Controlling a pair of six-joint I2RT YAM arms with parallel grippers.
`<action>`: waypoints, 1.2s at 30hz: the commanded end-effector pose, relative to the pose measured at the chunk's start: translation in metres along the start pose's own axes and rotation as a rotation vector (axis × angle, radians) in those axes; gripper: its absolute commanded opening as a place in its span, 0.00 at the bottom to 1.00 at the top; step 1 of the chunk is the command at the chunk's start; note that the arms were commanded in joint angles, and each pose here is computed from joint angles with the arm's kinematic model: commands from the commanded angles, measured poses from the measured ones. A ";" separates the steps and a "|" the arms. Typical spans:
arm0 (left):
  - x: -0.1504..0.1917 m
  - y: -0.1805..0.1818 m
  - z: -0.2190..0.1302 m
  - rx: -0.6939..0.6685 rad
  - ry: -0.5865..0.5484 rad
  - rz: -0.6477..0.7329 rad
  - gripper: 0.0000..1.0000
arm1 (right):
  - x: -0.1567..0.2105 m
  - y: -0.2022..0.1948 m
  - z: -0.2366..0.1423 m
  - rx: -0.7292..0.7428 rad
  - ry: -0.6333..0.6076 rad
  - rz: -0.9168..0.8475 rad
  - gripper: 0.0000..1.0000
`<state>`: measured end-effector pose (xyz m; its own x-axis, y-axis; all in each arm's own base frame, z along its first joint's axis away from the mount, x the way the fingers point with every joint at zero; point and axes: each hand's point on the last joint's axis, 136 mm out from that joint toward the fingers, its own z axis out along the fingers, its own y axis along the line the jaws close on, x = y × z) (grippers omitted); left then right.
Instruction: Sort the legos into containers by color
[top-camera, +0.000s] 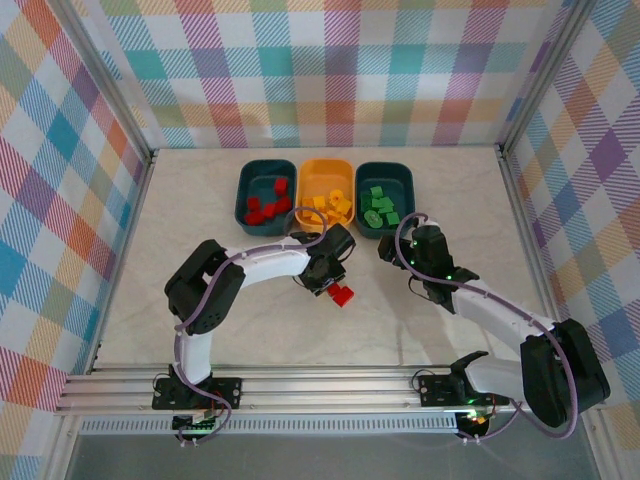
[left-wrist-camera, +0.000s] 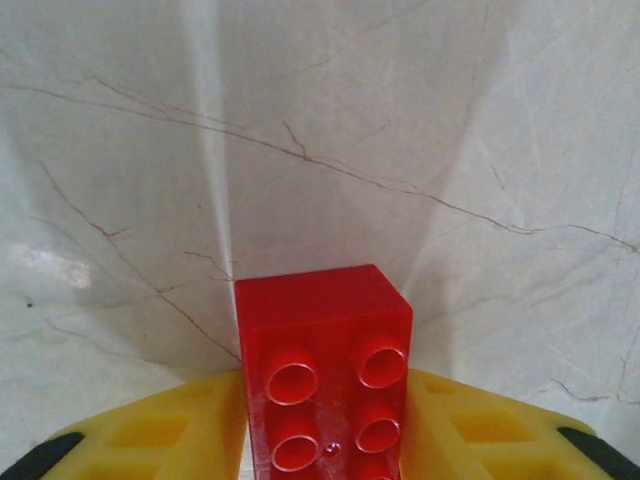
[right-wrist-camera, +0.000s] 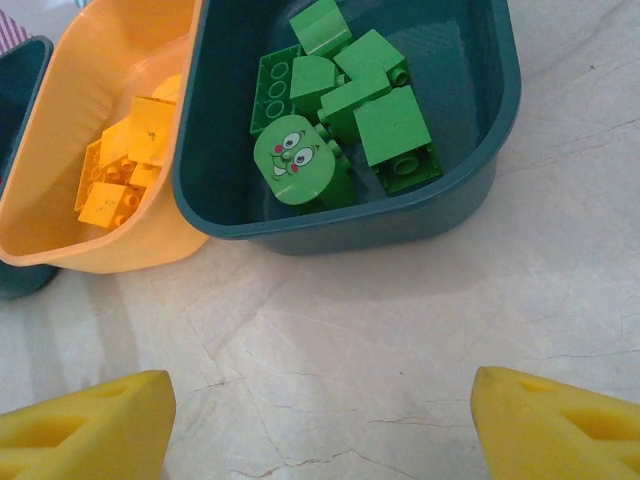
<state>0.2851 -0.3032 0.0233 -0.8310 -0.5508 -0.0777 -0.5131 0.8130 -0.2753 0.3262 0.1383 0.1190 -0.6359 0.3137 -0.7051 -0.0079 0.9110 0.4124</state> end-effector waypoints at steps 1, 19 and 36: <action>-0.004 0.008 0.011 -0.007 -0.008 0.015 0.38 | -0.007 0.006 -0.004 -0.015 -0.024 -0.016 0.78; -0.150 0.010 -0.156 0.180 -0.383 0.101 0.31 | 0.010 0.076 -0.007 -0.362 0.025 -0.113 0.78; -0.309 0.006 -0.090 0.012 -0.297 0.117 0.32 | 0.022 0.094 -0.005 -0.378 0.046 -0.206 1.00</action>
<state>0.5231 -0.1047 0.1400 -0.7065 -0.5656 -0.4253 -0.4657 0.8241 -0.3224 0.3026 0.2273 0.1268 -0.6743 0.1089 -0.7304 -0.3867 0.7905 0.4749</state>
